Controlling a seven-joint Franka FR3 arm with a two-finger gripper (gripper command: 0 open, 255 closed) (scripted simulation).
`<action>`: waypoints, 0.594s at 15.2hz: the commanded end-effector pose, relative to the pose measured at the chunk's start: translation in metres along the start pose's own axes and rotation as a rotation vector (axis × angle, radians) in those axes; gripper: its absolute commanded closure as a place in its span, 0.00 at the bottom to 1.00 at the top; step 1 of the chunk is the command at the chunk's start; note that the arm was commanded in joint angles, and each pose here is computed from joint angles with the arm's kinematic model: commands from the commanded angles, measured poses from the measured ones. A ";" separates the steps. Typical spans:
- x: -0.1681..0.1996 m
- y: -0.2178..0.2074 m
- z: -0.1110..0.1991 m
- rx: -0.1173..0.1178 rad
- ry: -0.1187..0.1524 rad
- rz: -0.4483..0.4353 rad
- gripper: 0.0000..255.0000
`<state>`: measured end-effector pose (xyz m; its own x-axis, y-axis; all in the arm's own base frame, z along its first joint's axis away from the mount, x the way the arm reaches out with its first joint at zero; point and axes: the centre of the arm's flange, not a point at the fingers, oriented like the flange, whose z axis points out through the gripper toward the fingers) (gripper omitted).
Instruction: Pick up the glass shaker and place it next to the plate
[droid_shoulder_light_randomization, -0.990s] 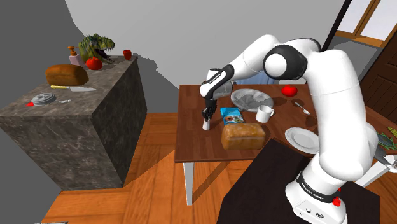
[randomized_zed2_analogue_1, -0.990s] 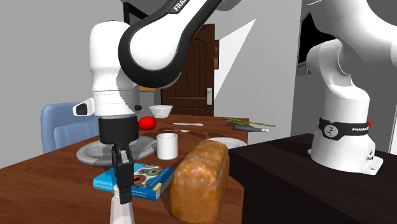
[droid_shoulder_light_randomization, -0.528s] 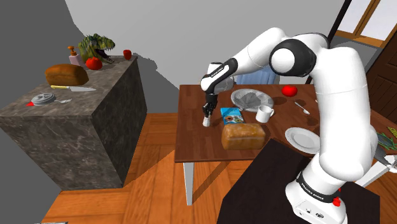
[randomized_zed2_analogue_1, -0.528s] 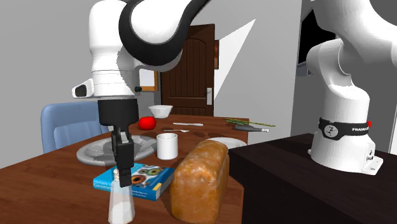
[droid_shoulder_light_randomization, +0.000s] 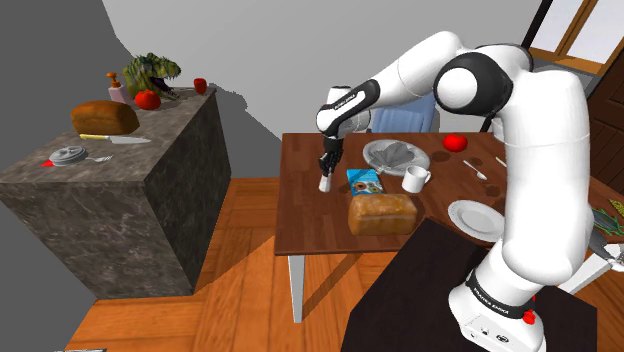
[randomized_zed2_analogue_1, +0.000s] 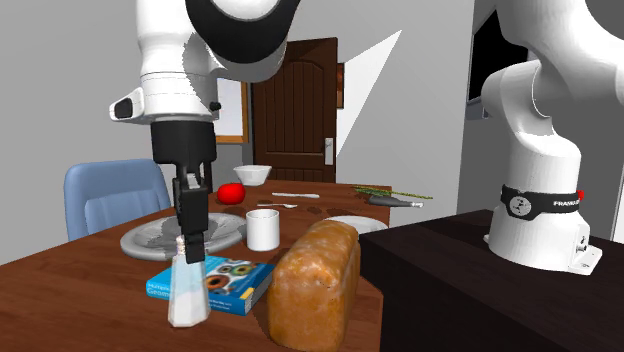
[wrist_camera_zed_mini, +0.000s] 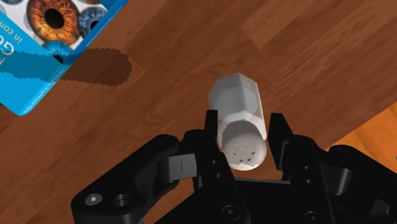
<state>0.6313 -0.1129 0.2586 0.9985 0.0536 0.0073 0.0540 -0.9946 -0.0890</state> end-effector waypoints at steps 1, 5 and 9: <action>0.000 -0.001 -0.012 0.000 0.000 0.000 1.00; 0.000 -0.003 -0.033 0.000 0.000 0.000 1.00; 0.001 -0.005 -0.054 0.000 0.000 0.000 1.00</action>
<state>0.6317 -0.1126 0.3064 0.9985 0.0534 0.0073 0.0539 -0.9946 -0.0891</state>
